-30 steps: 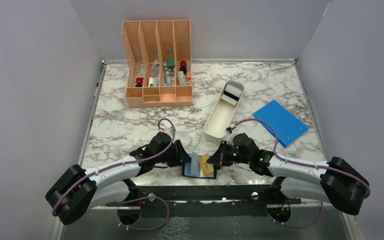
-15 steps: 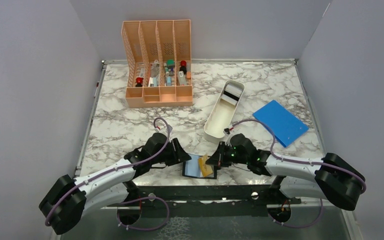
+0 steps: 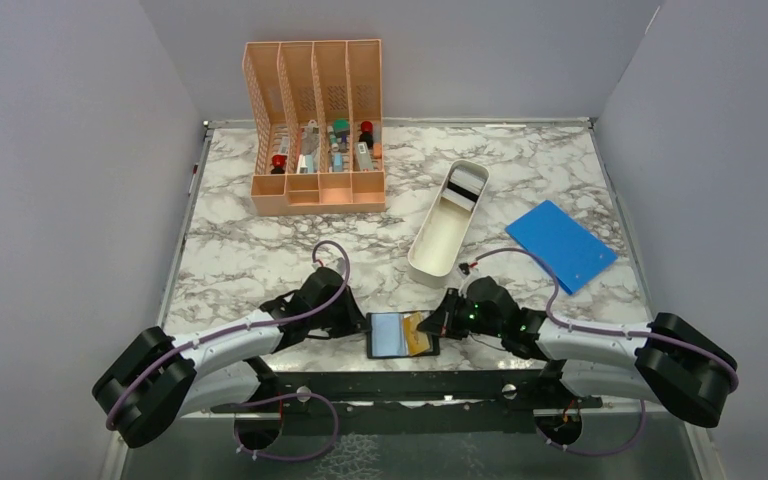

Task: Put the credit cards into the card holder
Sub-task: Insert the credit card into the card holder.

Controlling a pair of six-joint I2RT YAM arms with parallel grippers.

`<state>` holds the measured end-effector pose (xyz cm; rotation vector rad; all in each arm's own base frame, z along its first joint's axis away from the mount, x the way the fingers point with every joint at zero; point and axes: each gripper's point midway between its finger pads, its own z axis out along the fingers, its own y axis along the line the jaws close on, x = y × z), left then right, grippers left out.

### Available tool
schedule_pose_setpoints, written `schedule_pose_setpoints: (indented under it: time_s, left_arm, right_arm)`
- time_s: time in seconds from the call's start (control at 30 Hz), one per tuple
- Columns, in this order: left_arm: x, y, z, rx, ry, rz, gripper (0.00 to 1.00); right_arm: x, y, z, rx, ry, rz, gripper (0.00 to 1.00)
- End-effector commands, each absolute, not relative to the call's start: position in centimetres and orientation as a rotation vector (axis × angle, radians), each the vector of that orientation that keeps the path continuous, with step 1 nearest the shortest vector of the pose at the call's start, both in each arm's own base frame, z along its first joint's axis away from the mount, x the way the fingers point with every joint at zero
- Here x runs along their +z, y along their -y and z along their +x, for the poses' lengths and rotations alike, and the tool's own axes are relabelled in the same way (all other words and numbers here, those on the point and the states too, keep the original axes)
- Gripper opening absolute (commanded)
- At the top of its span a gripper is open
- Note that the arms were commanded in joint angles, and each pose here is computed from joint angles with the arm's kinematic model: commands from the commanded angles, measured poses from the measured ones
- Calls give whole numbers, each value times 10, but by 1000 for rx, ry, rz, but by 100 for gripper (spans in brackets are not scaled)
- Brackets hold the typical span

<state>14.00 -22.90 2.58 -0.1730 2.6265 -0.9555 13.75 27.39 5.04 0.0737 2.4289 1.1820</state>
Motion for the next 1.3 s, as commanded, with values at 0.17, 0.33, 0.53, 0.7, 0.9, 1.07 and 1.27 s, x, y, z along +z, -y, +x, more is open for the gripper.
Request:
schedule_pose_setpoints:
  time_s: [0.17,0.33,0.53,0.7,0.9,1.07,1.27]
  left_arm:
    - [27,232,143,-978,-2593,-167,9]
    - [27,231,142,-982,-2592,-167,9]
    - [28,234,141,-1005,-2590,-158,9]
    - [26,236,140,-1011,-2602,-144,7]
    - [24,237,139,-1012,-2610,-136,6]
    - [25,238,138,-1023,-2606,-139,5]
    - [23,238,137,-1023,-2607,-143,3]
  right_arm:
    - [37,-270,138,1158,-2430,135,1]
    - [42,-278,137,1228,-2396,131,1]
    - [41,-283,140,1237,-2394,135,1]
    - [43,-287,143,1256,-2371,140,1]
    - [36,-287,145,1240,-2376,153,1]
    - [29,-288,144,1236,-2400,165,2]
    - [13,-279,141,1061,-2505,121,20]
